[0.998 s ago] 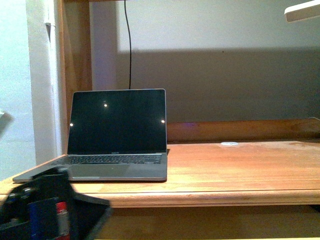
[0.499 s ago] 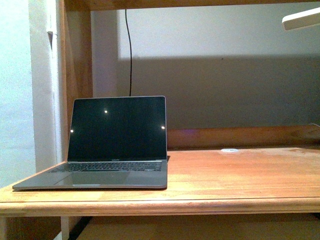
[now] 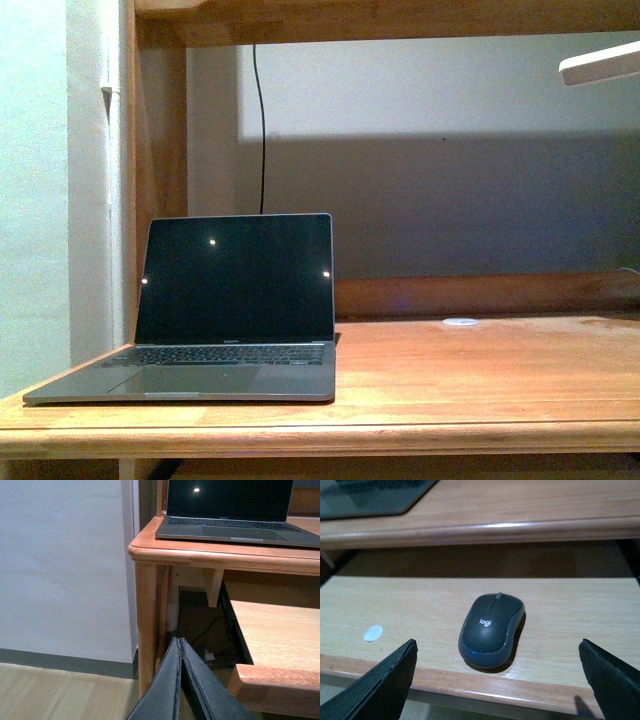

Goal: Place mouse

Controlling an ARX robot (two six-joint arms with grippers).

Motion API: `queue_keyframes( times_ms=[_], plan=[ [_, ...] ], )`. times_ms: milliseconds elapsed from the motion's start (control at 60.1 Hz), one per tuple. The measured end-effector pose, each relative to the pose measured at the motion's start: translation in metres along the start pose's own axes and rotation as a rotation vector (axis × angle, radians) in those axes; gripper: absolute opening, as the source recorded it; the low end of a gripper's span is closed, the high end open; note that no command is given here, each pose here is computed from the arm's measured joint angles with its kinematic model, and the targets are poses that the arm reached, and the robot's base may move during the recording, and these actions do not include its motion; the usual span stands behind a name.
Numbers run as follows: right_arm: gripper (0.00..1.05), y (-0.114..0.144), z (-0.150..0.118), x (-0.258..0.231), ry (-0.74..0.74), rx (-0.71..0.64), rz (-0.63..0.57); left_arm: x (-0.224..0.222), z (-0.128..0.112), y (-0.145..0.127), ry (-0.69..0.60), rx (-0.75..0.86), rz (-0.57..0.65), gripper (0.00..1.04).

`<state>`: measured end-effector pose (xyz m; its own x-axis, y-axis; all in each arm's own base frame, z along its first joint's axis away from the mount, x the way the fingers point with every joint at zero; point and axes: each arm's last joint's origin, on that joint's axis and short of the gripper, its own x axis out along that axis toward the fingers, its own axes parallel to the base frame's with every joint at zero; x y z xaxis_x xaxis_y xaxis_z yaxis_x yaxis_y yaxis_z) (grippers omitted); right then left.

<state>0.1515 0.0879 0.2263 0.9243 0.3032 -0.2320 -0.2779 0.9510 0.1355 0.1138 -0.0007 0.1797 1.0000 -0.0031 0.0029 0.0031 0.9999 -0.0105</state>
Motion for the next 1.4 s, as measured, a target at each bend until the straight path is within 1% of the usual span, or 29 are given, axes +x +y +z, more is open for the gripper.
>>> queue_keyframes(
  times_ms=[100, 233, 399, 432, 615, 665, 682, 732, 748, 782, 831, 848, 915, 998, 1214, 1364, 1397],
  plan=[
    [0.97, 0.016, 0.002, 0.015, 0.055, -0.037, -0.016, -0.002, -0.002, 0.0, 0.002, 0.0, -0.003, 0.03],
    [0.97, 0.034, 0.005, 0.027, 0.075, -0.069, -0.016, -0.004, -0.009, 0.0, -0.01, 0.0, -0.003, 0.03],
    [0.97, 0.049, 0.006, 0.042, 0.09, -0.11, -0.022, -0.008, -0.011, 0.0, 0.001, 0.0, -0.002, 0.03],
    [0.97, 0.051, 0.006, 0.044, 0.095, -0.123, -0.028, -0.011, -0.014, 0.0, 0.02, 0.0, -0.002, 0.05],
    [0.97, 0.059, -0.003, 0.056, 0.131, -0.176, -0.053, -0.016, -0.013, 0.0, -0.001, 0.0, -0.002, 0.33],
    [0.97, 0.062, -0.006, 0.062, 0.143, -0.2, -0.071, -0.016, -0.013, 0.0, -0.002, 0.0, -0.002, 0.44],
    [0.97, 0.063, -0.007, 0.064, 0.148, -0.207, -0.079, -0.016, -0.013, 0.0, -0.003, 0.0, -0.002, 0.49],
    [0.97, 0.064, -0.01, 0.071, 0.161, -0.229, -0.106, -0.016, -0.013, 0.0, -0.002, 0.0, -0.002, 0.6],
    [0.97, 0.064, -0.011, 0.073, 0.163, -0.234, -0.114, -0.016, -0.013, 0.0, -0.002, 0.0, -0.002, 0.65],
    [0.97, 0.064, -0.011, 0.077, 0.168, -0.244, -0.133, -0.016, -0.013, 0.0, -0.002, 0.0, -0.002, 0.72],
    [0.97, 0.064, -0.011, 0.081, 0.172, -0.259, -0.153, -0.016, -0.013, 0.0, -0.002, 0.0, -0.002, 0.79],
    [0.97, 0.063, -0.011, 0.083, 0.174, -0.264, -0.162, -0.016, -0.013, 0.0, -0.002, 0.0, -0.002, 0.85],
    [0.97, 0.06, -0.011, 0.091, 0.181, -0.274, -0.204, -0.016, -0.013, 0.0, -0.002, 0.001, -0.002, 0.98],
    [0.97, 0.057, -0.012, 0.097, 0.194, -0.286, -0.233, -0.016, -0.013, 0.0, -0.002, 0.002, -0.002, 0.96],
    [0.97, 0.051, -0.013, 0.109, 0.242, -0.303, -0.275, -0.016, -0.013, 0.0, -0.002, 0.002, -0.002, 0.97],
    [0.97, 0.046, -0.011, 0.116, 0.269, -0.26, -0.284, -0.016, -0.013, 0.0, -0.002, 0.002, -0.002, 0.97],
    [0.96, 0.045, -0.011, 0.117, 0.276, -0.248, -0.281, -0.016, -0.013, 0.0, -0.002, 0.002, -0.002, 0.97]
  ],
)
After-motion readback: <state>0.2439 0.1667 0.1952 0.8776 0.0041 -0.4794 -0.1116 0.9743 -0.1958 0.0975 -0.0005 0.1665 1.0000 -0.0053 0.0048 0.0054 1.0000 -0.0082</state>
